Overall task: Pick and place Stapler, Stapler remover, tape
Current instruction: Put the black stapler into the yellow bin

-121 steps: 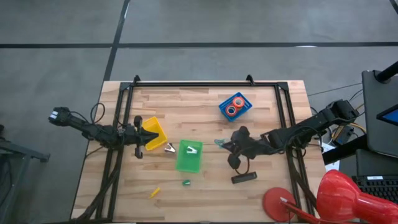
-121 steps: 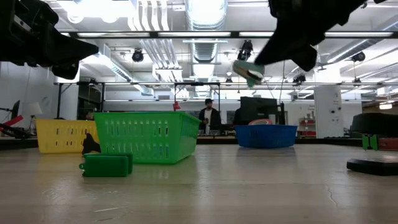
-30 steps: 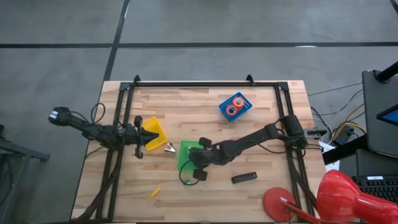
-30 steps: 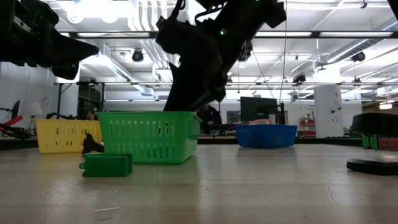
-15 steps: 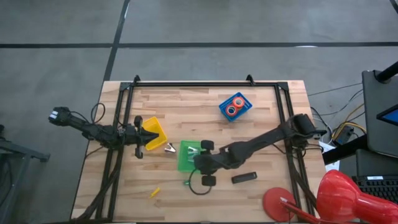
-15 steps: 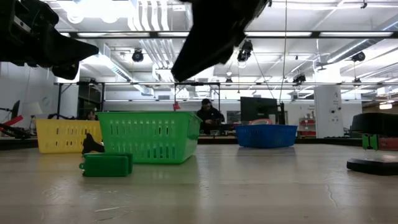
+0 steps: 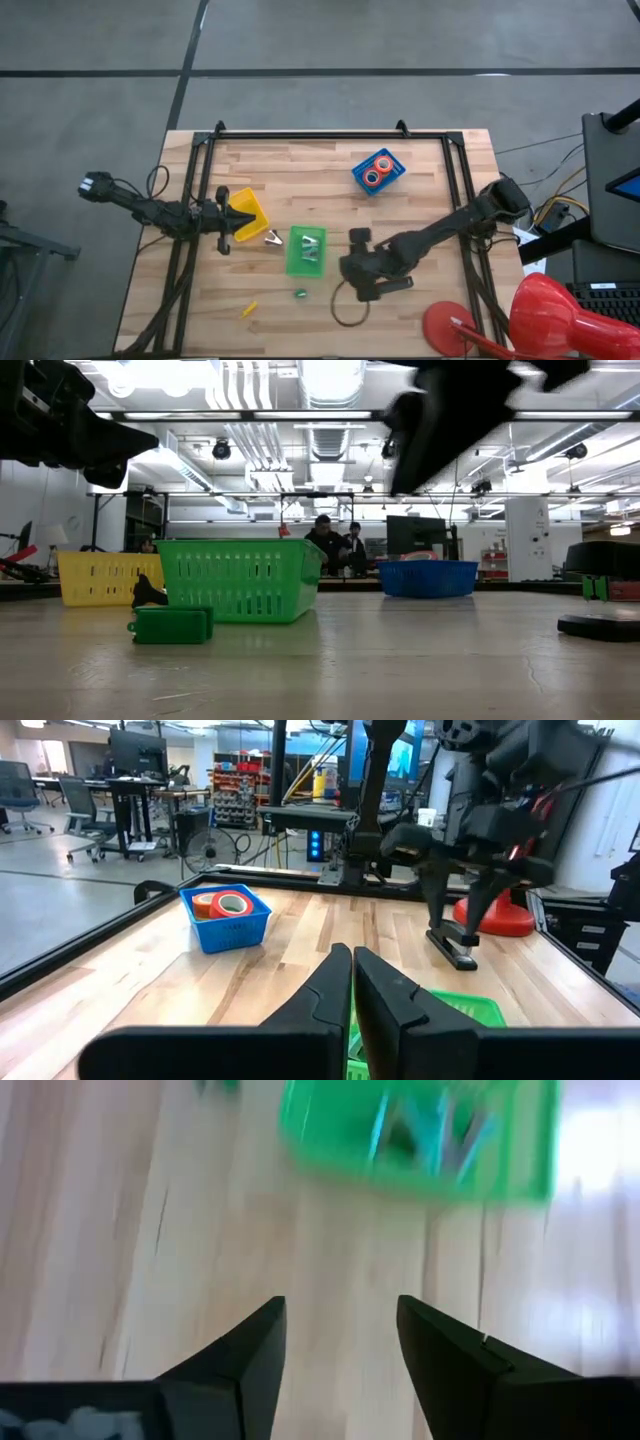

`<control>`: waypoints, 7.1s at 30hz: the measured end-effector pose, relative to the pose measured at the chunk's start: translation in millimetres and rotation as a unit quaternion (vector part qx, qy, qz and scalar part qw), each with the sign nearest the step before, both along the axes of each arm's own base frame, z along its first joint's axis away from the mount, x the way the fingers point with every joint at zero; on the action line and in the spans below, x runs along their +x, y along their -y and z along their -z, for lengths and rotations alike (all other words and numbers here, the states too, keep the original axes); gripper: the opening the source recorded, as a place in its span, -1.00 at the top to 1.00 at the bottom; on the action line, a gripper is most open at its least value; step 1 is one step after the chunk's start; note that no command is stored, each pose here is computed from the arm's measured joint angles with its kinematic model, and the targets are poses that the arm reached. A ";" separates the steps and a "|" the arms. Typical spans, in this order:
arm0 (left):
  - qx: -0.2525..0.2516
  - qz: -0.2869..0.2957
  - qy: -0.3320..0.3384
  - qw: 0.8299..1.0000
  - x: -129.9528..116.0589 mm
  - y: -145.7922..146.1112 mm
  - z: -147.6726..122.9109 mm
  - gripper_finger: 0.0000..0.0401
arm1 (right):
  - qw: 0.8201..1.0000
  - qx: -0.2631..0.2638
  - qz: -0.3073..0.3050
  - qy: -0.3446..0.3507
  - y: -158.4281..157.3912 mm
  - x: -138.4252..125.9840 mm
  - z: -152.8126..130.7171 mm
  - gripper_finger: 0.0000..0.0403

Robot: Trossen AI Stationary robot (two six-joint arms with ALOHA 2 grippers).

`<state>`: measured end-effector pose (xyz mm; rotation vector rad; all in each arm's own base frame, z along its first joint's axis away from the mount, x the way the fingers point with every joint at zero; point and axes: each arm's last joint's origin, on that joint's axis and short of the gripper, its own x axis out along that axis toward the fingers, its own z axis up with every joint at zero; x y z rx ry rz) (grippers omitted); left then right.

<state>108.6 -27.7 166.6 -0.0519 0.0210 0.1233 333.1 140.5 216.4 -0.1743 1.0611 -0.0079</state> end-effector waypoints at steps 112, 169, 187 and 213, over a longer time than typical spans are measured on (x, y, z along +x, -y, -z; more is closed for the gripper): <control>-0.054 0.002 0.037 0.998 0.9 0.4 -6.5 0.90 | 0.979 0.055 0.053 0.190 43.8 0.4 -34.1 0.39; 0.022 -0.042 0.011 0.999 128.2 39.5 -72.7 -0.28 | 0.950 0.097 0.083 0.286 83.9 21.8 -47.6 0.40; 0.024 -0.039 0.010 0.999 127.4 38.1 -71.0 0.56 | 0.950 0.097 0.090 0.282 85.0 20.1 -43.4 0.34; -0.002 -0.005 0.013 1.000 105.3 31.8 -92.3 -0.24 | 0.974 0.098 0.081 0.190 84.5 10.7 -27.4 0.40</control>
